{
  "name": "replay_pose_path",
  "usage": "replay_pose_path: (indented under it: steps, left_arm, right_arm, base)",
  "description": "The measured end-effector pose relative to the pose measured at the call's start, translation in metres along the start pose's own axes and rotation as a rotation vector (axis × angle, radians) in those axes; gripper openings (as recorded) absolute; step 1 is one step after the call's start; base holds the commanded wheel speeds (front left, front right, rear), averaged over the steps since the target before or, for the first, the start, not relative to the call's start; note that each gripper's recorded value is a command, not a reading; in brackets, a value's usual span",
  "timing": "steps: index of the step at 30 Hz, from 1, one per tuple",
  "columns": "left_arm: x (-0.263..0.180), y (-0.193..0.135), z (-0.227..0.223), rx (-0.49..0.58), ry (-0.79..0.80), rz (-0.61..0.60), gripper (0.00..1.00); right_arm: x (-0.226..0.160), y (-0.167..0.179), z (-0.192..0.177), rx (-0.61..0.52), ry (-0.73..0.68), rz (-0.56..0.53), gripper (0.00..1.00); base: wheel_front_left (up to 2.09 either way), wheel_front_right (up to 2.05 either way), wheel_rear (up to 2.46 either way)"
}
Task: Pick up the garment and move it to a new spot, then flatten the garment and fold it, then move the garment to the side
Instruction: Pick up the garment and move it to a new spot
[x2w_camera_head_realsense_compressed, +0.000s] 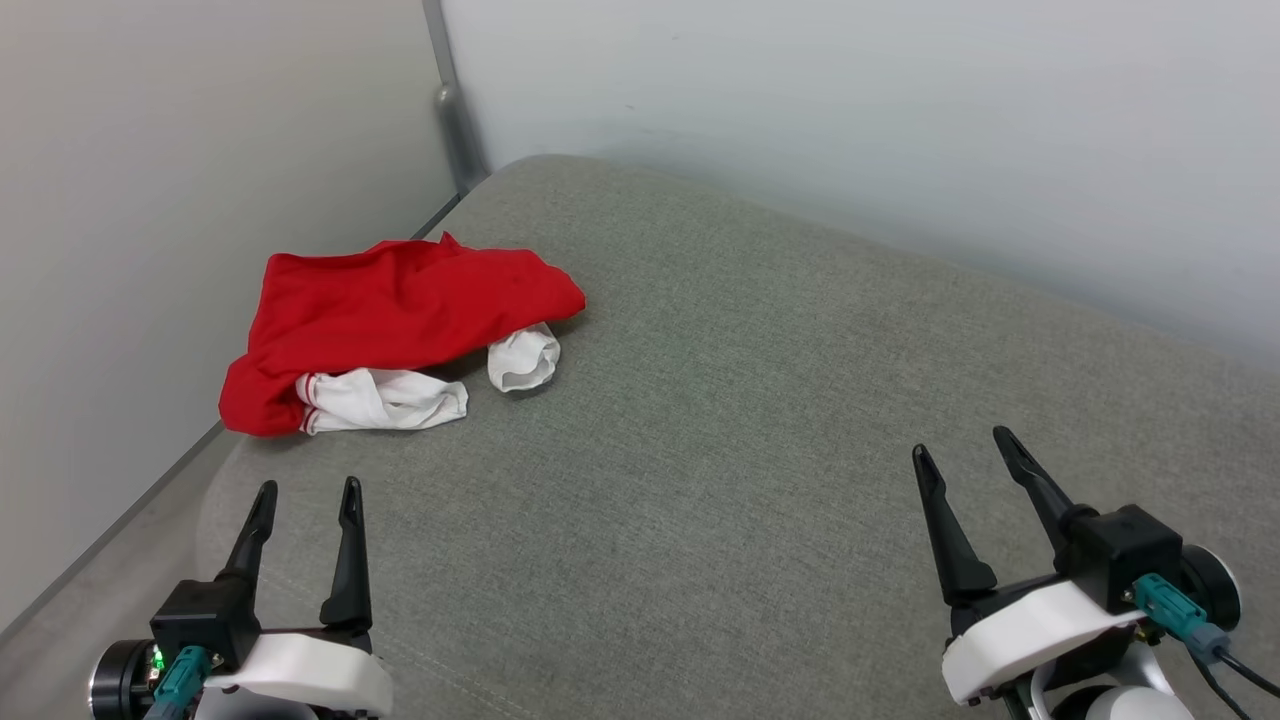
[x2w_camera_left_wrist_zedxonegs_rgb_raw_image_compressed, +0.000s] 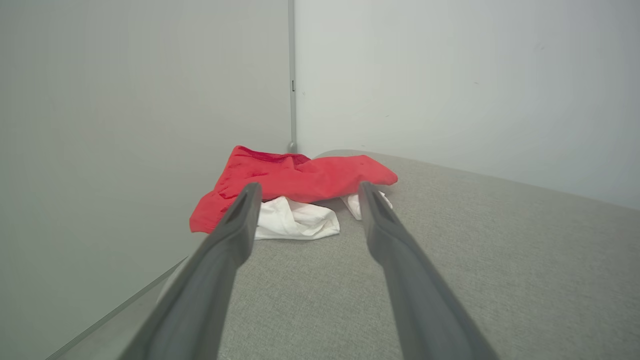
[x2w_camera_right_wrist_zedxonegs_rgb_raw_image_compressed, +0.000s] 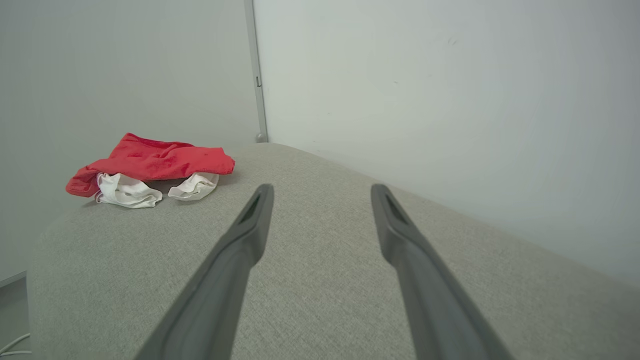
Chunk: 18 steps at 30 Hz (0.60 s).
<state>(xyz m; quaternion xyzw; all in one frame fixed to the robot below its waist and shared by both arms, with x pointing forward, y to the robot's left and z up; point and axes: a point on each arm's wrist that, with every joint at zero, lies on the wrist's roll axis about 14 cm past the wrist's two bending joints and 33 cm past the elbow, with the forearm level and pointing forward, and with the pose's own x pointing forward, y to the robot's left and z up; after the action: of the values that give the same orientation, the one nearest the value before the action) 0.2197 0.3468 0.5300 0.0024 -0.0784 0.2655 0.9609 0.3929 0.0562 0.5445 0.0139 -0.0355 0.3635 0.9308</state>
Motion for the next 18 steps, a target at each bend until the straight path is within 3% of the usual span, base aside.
replay_pose_path:
  steps: [10, 18]
  left_arm:
    - [0.007, 0.002, -0.003, 0.024, 0.014, -0.005, 1.0]
    - [0.063, -0.001, 0.011, 0.054, -0.019, -0.027, 1.0]
  right_arm:
    - [0.004, -0.009, -0.004, 0.007, 0.004, -0.021, 1.0]
    - [0.006, -0.034, -0.012, 0.005, 0.026, -0.076, 1.0]
  base:
    - [0.0, 0.0, 0.0]
    - [0.0, 0.0, 0.0]
